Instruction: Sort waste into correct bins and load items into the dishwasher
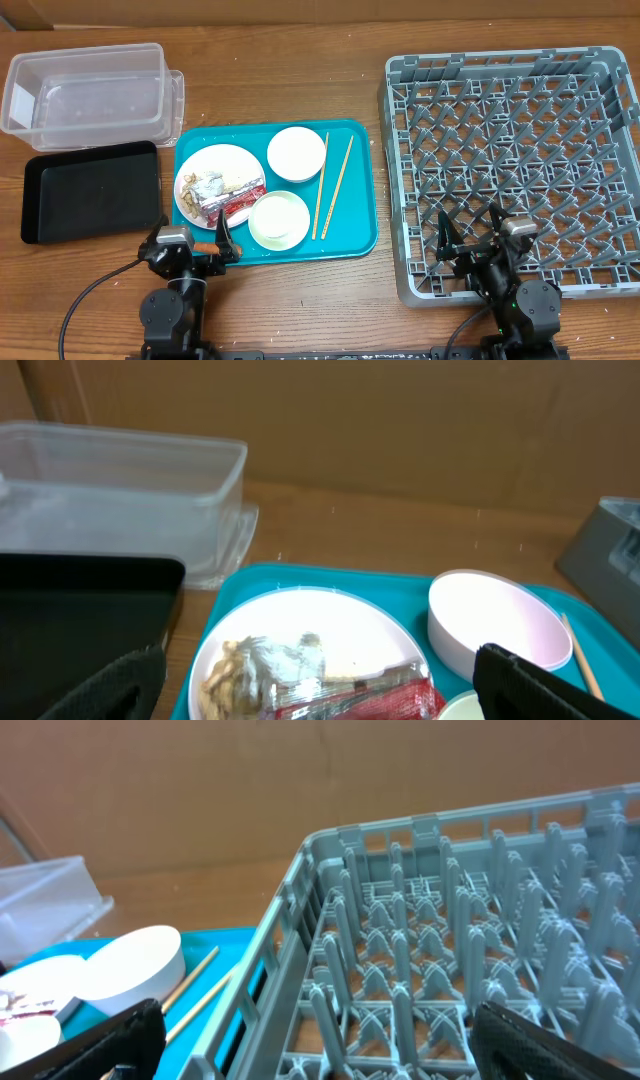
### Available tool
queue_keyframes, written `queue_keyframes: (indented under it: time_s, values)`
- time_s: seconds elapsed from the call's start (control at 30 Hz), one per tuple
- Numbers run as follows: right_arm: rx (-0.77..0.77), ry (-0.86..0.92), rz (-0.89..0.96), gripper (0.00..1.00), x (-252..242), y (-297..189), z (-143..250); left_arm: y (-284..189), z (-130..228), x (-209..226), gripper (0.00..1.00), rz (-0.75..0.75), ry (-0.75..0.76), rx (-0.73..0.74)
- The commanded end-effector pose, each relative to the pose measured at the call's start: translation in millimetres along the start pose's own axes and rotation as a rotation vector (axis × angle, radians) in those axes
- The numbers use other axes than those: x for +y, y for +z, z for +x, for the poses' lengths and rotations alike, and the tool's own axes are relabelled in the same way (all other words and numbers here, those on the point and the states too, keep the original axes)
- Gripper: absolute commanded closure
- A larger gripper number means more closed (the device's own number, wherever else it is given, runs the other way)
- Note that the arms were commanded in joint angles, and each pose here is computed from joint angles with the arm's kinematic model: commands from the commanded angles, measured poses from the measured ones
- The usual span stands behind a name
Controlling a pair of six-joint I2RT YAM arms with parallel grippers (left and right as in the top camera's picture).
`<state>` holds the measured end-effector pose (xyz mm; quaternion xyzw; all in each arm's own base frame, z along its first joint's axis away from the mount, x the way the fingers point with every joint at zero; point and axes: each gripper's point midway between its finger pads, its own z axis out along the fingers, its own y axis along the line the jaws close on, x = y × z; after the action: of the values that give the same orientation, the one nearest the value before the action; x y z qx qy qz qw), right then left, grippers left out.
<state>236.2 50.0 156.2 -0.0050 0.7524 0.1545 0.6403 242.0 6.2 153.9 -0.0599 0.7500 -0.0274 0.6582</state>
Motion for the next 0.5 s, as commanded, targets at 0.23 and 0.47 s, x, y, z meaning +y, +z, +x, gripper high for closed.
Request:
queue_keyframes:
  time_s: [0.23, 0.47]
  values:
    - [0.109, 0.082, 0.059, 0.00, 11, -28, -59, -10, -47, -9, 0.00, 0.000, 0.020, 0.195]
    - [0.315, 0.101, 0.114, 0.00, 13, -26, -71, 4, -69, -21, 0.00, 0.019, 0.019, 0.459]
